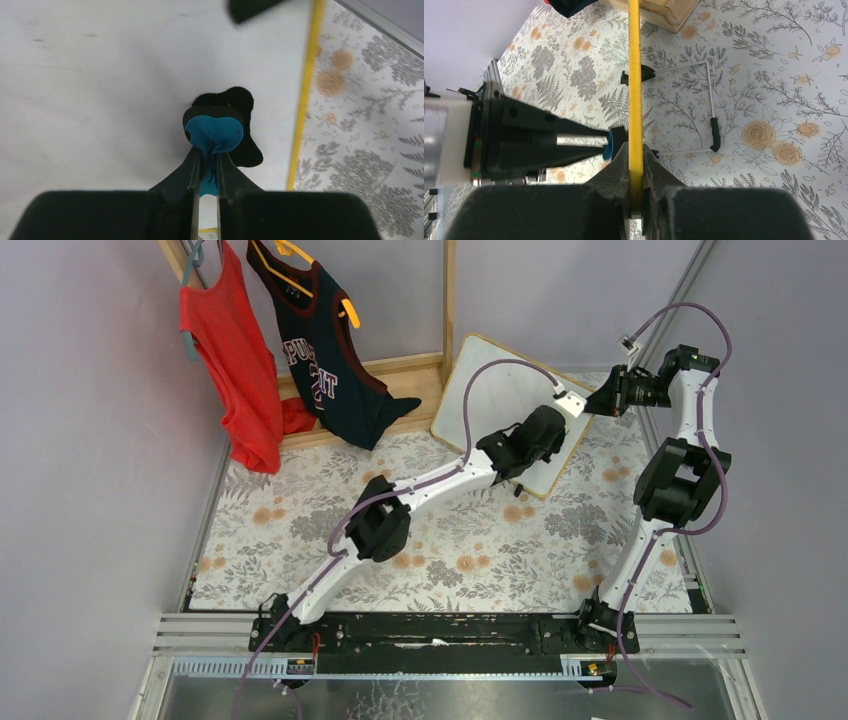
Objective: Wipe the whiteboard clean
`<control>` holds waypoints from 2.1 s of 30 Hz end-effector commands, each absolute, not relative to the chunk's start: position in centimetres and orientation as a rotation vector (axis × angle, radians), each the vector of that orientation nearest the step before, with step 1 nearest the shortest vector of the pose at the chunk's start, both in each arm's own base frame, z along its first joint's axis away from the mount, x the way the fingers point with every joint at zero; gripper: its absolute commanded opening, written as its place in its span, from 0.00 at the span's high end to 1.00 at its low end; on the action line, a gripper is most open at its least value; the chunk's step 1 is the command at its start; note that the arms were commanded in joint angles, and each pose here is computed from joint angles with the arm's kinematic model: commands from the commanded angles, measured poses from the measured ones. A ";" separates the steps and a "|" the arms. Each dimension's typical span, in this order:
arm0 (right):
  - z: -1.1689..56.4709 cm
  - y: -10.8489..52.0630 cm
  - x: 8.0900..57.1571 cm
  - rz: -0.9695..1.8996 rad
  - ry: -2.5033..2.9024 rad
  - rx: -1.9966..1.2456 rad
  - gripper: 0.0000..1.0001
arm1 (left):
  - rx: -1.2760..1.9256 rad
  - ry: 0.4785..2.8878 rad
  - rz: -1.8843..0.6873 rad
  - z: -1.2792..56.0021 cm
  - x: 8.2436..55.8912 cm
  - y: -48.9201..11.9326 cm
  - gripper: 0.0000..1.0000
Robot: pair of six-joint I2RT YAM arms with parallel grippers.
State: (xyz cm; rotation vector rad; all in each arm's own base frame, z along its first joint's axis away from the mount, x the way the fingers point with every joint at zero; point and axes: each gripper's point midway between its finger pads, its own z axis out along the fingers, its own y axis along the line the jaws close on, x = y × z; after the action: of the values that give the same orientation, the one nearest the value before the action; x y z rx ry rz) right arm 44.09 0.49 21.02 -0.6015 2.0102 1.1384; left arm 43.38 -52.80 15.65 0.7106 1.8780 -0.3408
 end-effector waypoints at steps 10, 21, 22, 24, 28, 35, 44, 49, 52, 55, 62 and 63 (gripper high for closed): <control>18.4 0.7 43.5 1.097 2.099 -0.672 1.00 | 0.525 1.868 -0.184 17.8 50.5 -45.1 1.00; 18.5 0.7 43.4 1.092 2.098 -0.676 1.00 | 0.640 1.934 -0.228 12.5 45.2 -49.0 1.00; 18.5 0.7 43.4 1.094 2.097 -0.675 1.00 | 0.643 1.938 -0.234 12.1 44.6 -49.1 1.00; 18.4 0.8 43.4 1.095 2.098 -0.675 1.00 | 0.642 1.946 -0.259 11.7 43.6 -49.6 1.00; 18.5 0.8 43.4 1.095 2.097 -0.676 1.00 | 0.647 1.959 -0.294 11.3 42.2 -50.4 1.00; 18.5 0.8 43.4 1.094 2.096 -0.677 1.00 | 0.645 1.972 -0.361 11.1 40.5 -51.5 1.00; 18.5 0.7 43.5 1.095 2.098 -0.673 1.00 | 0.650 1.954 -0.423 12.1 39.0 -53.2 1.00; 18.6 0.7 43.4 1.094 2.097 -0.674 1.00 | 0.664 1.946 -0.443 12.3 37.8 -54.3 1.00; 18.6 0.8 43.4 1.093 2.095 -0.678 1.00 | 0.669 1.948 -0.436 12.2 37.6 -54.4 1.00; 18.6 0.8 43.4 1.092 2.095 -0.679 1.00 | 0.674 1.951 -0.386 11.7 38.0 -53.6 1.00; 18.6 0.8 43.3 1.094 2.096 -0.679 1.00 | 0.656 1.965 -0.331 11.0 39.2 -51.7 1.00; 18.5 0.8 43.3 1.095 2.096 -0.678 1.00 | 0.652 1.967 -0.323 10.8 39.6 -51.4 1.00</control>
State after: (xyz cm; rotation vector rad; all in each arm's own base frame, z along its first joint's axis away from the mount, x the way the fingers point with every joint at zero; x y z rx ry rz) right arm 43.96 0.54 20.96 -0.5888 2.0184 1.1505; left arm 37.86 -52.94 10.88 0.6888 1.9729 -0.3732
